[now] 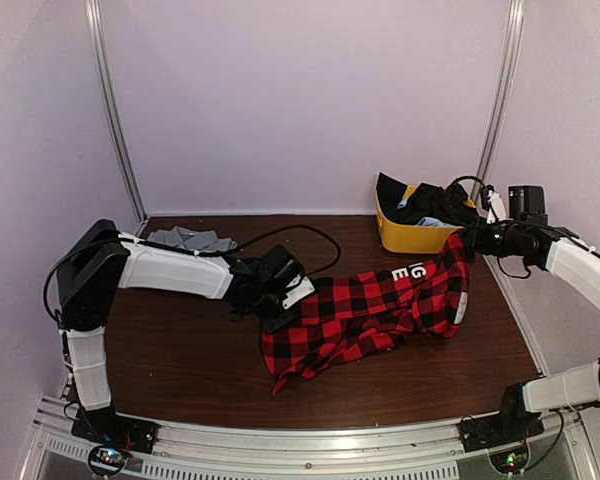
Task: Fold and stack the long sleeve shirts
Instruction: Flatten out the crumpled shirt at the center of the board.
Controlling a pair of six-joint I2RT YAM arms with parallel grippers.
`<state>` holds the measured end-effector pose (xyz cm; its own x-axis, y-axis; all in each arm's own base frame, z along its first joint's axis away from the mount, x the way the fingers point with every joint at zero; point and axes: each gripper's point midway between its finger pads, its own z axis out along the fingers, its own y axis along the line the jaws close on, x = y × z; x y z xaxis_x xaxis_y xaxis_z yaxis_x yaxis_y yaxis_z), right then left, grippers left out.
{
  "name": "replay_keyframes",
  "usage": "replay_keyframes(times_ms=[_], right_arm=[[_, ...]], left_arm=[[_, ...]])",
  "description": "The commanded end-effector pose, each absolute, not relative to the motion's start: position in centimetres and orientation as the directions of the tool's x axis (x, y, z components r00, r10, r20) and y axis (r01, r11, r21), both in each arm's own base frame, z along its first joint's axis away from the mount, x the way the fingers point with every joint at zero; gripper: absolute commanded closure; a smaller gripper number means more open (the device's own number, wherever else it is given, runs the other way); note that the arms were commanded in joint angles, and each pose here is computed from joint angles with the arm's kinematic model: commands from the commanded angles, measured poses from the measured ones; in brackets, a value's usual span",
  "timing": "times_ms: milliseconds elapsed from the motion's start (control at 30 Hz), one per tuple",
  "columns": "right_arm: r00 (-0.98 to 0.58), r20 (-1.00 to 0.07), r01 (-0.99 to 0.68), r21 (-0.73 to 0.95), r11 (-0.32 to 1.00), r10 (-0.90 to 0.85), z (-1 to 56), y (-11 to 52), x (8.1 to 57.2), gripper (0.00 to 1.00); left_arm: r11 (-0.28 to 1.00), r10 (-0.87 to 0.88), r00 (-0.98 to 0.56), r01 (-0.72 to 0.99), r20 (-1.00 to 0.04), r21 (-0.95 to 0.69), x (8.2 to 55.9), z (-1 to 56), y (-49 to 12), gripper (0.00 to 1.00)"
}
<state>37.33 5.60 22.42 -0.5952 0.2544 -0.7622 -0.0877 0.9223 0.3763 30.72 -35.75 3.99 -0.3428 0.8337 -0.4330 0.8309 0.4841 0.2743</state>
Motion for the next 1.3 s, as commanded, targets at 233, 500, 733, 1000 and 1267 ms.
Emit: replay_keyframes(times_ms=[233, 500, 733, 1000, 1267], right_arm=[[-0.595, -0.762, -0.097, 0.382, 0.919, 0.254, 22.1, 5.6, 37.7, 1.0], [-0.599, -0.761, -0.097, 0.379, 0.92, 0.25, 21.8, 5.6, 37.6, 1.0], [-0.602, -0.759, -0.096, 0.379, 0.92, 0.249, 21.6, 5.6, 37.6, 1.0], [-0.602, -0.758, -0.098, 0.38, 0.92, 0.249, 21.6, 5.6, 37.6, 1.0], [-0.604, -0.759, -0.098, 0.374, 0.922, 0.243, 21.6, 5.6, 37.4, 1.0]], left_arm=[[0.458, 0.86, -0.324, 0.831, -0.395, 0.317, 31.2, 3.2, -35.6, 0.67], [0.431, 0.854, -0.313, 0.873, -0.416, 0.228, 29.8, 2.8, -36.7, 0.63], [0.421, 0.86, -0.31, 0.88, -0.405, 0.22, 29.6, 2.0, -36.8, 0.63], [0.461, 0.854, -0.33, 0.838, -0.401, 0.293, 31.2, 2.1, -36.2, 0.82], [0.493, 0.817, -0.346, 0.834, -0.461, 0.248, 31.4, 3.5, -36.7, 0.95]])
